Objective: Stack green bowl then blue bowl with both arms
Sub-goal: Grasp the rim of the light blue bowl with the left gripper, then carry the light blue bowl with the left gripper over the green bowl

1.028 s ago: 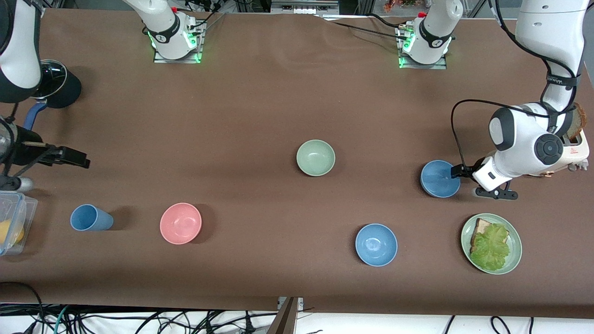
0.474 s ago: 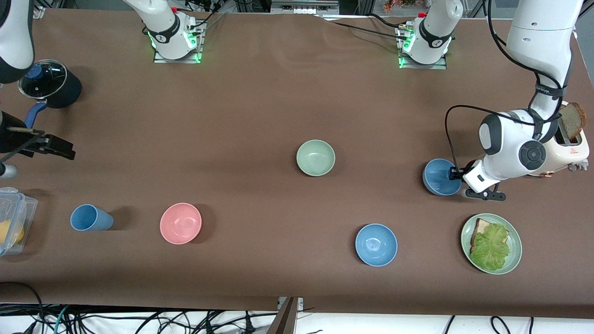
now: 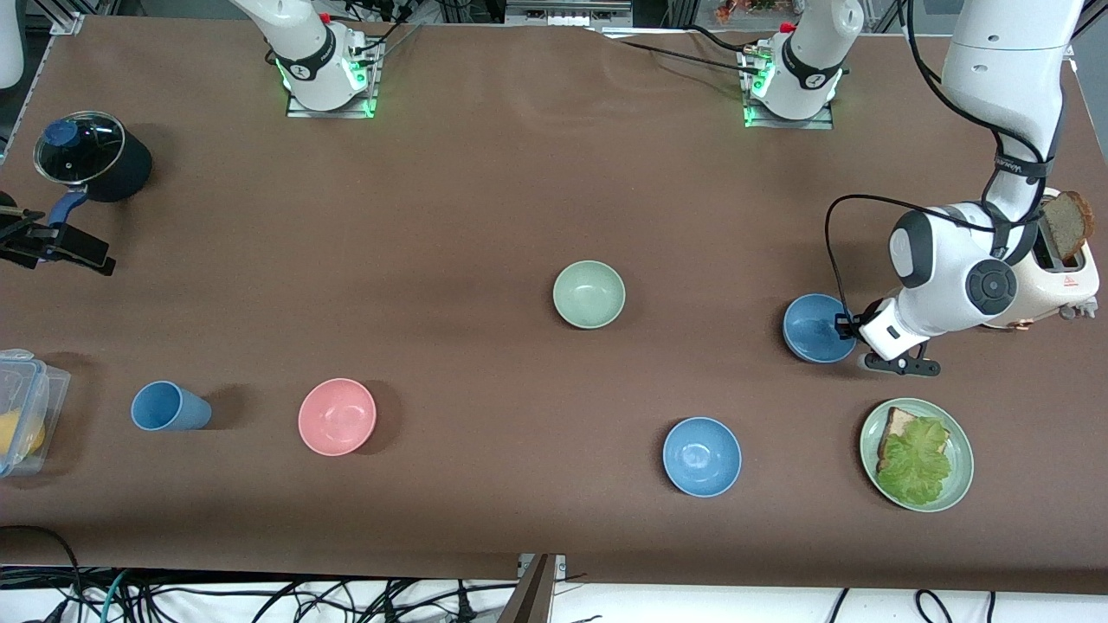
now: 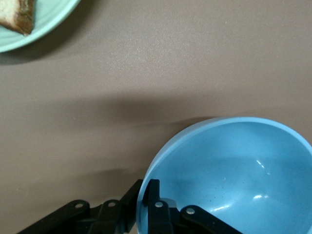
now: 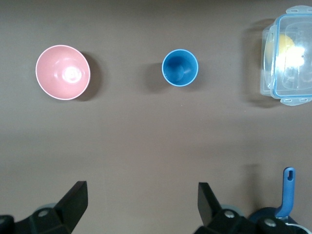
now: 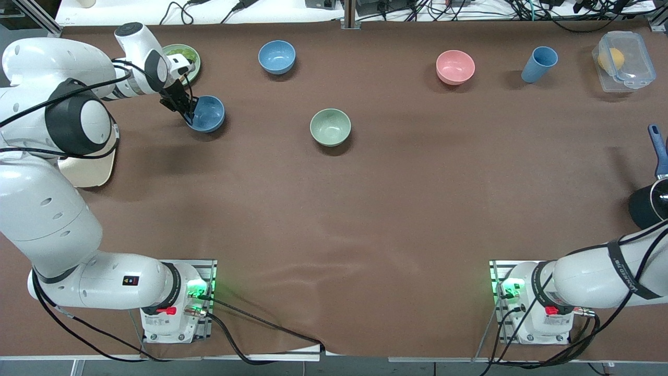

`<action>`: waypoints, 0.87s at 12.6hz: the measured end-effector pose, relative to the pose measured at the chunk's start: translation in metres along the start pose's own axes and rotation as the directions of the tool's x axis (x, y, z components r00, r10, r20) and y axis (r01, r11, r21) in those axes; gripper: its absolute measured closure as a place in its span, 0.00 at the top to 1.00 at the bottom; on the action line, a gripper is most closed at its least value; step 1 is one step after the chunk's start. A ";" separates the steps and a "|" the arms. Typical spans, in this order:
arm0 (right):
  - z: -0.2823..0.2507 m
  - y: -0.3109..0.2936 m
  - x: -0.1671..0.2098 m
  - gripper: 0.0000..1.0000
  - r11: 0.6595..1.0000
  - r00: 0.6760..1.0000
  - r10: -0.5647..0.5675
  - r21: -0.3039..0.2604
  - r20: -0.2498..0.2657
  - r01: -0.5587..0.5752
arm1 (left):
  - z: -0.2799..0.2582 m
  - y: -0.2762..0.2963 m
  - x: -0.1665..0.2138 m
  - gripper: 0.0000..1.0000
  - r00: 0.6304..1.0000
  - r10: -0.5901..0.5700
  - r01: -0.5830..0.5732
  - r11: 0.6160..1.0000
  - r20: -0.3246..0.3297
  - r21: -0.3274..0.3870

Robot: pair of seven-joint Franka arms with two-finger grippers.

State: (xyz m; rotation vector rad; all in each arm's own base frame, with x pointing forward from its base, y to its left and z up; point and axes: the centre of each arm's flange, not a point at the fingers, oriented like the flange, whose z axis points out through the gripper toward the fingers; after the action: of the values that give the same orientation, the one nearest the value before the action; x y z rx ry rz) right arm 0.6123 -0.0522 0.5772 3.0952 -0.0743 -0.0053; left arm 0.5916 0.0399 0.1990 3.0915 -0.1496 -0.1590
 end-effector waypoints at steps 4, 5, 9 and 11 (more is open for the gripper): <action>0.002 0.017 -0.002 1.00 0.999 0.999 -0.052 0.001 0.006 0.052 | -0.047 0.040 0.004 0.09 1.000 0.019 -0.019 0.998 -0.012 -0.063; 0.003 0.018 -0.002 1.00 0.998 0.998 -0.058 0.002 0.012 0.058 | -0.062 0.068 0.005 0.09 0.999 0.040 -0.041 0.996 -0.016 -0.081; 0.003 0.009 -0.002 1.00 0.997 0.997 -0.075 0.005 0.016 0.075 | -0.102 0.158 -0.002 0.09 0.994 0.107 -0.106 0.977 0.000 -0.183; 0.003 0.008 -0.002 1.00 0.997 0.997 -0.076 0.005 0.016 0.076 | -0.108 0.220 -0.013 0.09 0.994 0.107 -0.101 0.977 0.023 -0.187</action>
State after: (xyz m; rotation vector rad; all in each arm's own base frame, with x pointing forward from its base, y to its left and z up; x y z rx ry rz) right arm 0.6096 -0.0602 0.5743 3.1004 0.0436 -0.0331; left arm 0.5693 -0.1740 0.3182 2.8885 -0.2807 -0.2081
